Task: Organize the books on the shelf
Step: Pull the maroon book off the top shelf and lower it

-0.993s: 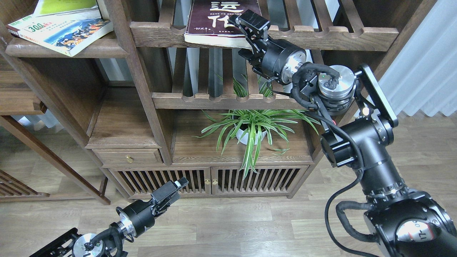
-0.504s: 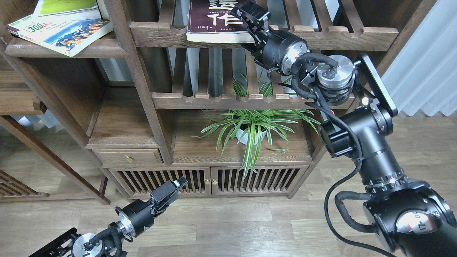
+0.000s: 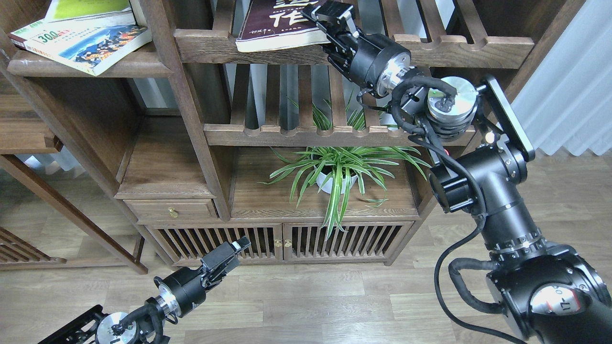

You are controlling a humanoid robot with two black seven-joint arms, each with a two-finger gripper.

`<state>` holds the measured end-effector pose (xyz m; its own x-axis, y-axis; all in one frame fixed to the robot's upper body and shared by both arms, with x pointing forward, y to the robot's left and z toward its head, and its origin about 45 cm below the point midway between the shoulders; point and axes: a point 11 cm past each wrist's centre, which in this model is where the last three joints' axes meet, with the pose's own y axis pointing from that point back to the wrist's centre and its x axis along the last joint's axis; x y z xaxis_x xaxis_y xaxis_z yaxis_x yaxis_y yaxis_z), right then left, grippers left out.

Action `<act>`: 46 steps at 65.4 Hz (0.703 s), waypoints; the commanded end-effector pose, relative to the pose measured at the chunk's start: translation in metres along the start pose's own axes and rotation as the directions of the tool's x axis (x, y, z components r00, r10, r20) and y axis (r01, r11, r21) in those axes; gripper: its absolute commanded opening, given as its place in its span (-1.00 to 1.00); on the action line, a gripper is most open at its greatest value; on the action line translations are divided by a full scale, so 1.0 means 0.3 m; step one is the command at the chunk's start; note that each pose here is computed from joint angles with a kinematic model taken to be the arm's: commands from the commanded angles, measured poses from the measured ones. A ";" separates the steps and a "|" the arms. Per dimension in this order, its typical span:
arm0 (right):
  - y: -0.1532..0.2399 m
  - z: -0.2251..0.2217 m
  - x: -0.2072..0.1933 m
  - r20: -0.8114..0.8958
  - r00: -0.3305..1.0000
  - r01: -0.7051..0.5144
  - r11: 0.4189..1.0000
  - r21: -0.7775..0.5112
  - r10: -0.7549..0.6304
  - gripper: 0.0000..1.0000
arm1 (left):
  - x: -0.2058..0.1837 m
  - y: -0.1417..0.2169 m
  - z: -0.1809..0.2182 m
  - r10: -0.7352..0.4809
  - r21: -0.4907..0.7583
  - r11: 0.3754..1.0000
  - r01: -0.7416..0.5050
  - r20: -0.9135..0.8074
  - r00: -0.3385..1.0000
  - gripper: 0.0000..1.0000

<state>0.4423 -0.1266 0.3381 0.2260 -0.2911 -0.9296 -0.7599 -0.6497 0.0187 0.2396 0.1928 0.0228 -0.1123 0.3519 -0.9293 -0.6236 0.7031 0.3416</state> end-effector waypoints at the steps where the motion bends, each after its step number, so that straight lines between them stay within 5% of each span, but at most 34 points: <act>1: 0.008 0.001 0.002 0.015 0.999 0.029 1.000 -0.002 -0.029 -0.92 | -0.001 0.000 0.000 0.000 0.000 1.000 0.000 0.000 1.000 0.99; 25: 0.134 -0.117 -0.041 0.083 0.985 0.141 0.986 0.093 -0.149 -0.92 | 0.000 0.010 0.026 0.006 -0.006 1.000 -0.006 0.016 1.000 0.99; 46: 0.391 -0.258 0.030 0.070 0.980 0.175 0.972 0.155 -0.187 -0.91 | -0.021 0.006 0.056 -0.016 -0.041 0.999 0.016 0.005 1.000 0.99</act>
<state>0.4152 -0.2328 0.3643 0.2952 -0.1064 -0.9495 -0.7917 -0.5836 -0.1807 0.2488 0.1987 0.0307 -0.0933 0.3501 -0.9320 -0.6408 0.6954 0.3253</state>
